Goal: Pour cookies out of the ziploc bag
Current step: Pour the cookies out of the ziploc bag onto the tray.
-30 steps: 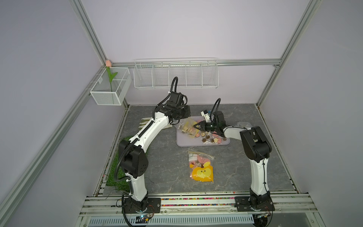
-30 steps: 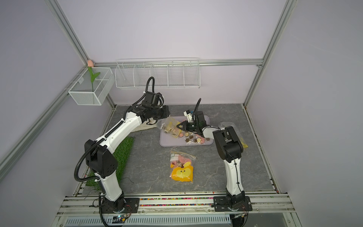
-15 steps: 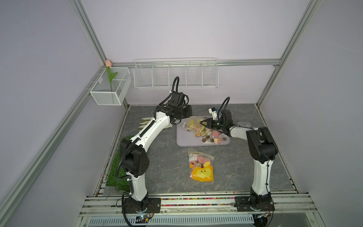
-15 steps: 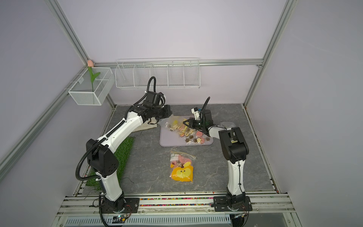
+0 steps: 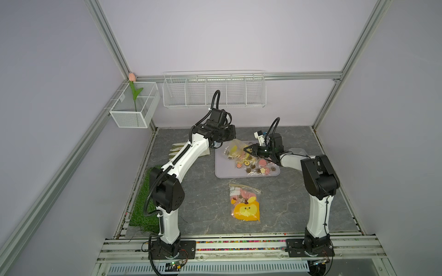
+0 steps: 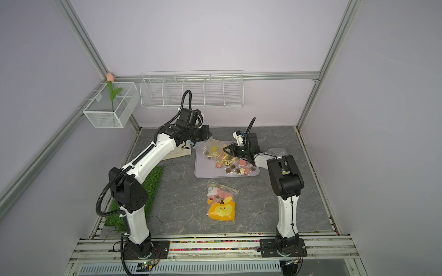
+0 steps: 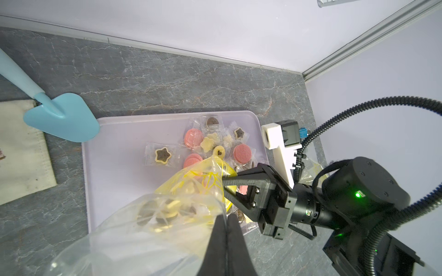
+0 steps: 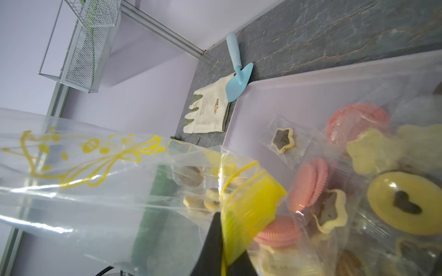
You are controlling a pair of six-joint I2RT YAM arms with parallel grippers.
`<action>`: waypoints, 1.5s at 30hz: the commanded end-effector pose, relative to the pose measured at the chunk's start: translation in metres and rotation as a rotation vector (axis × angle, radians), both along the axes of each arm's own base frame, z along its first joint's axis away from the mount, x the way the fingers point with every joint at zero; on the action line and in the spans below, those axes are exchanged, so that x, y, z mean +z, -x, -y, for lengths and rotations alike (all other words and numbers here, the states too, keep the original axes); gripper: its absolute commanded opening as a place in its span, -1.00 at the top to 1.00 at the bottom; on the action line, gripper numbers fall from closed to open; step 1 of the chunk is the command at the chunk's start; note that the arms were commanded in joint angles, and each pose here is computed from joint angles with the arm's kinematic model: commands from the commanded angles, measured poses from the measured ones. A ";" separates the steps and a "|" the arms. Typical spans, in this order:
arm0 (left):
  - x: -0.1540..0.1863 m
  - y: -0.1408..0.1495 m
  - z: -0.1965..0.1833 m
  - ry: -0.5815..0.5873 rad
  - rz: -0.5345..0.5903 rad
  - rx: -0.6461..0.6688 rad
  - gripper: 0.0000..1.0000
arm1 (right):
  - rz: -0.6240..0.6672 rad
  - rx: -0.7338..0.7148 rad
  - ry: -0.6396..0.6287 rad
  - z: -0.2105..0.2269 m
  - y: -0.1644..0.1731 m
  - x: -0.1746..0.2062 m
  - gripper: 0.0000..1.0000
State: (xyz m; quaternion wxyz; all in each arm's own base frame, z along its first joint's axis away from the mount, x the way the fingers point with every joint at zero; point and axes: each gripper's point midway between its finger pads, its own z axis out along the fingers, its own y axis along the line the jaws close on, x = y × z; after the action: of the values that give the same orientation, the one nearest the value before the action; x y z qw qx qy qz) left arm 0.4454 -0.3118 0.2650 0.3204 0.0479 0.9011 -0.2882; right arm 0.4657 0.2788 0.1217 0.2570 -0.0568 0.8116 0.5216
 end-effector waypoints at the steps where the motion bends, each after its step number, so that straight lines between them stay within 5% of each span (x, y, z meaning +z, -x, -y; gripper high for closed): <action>1: 0.022 -0.007 -0.017 -0.013 0.057 0.027 1.00 | -0.011 0.017 0.015 -0.011 -0.003 -0.005 0.86; 17: 0.036 -0.010 -0.026 -0.013 0.069 0.044 1.00 | -0.012 0.033 -0.068 -0.025 -0.019 0.013 0.86; 45: 0.046 -0.001 -0.003 0.031 0.077 0.003 1.00 | 0.037 -0.091 0.062 0.023 -0.007 0.042 0.86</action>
State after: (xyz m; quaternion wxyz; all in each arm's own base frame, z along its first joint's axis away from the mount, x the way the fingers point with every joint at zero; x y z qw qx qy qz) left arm 0.4498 -0.3030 0.2913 0.3424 0.0475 0.8939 -0.2855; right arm 0.4755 0.2676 0.1612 0.2847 -0.0407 0.8194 0.4959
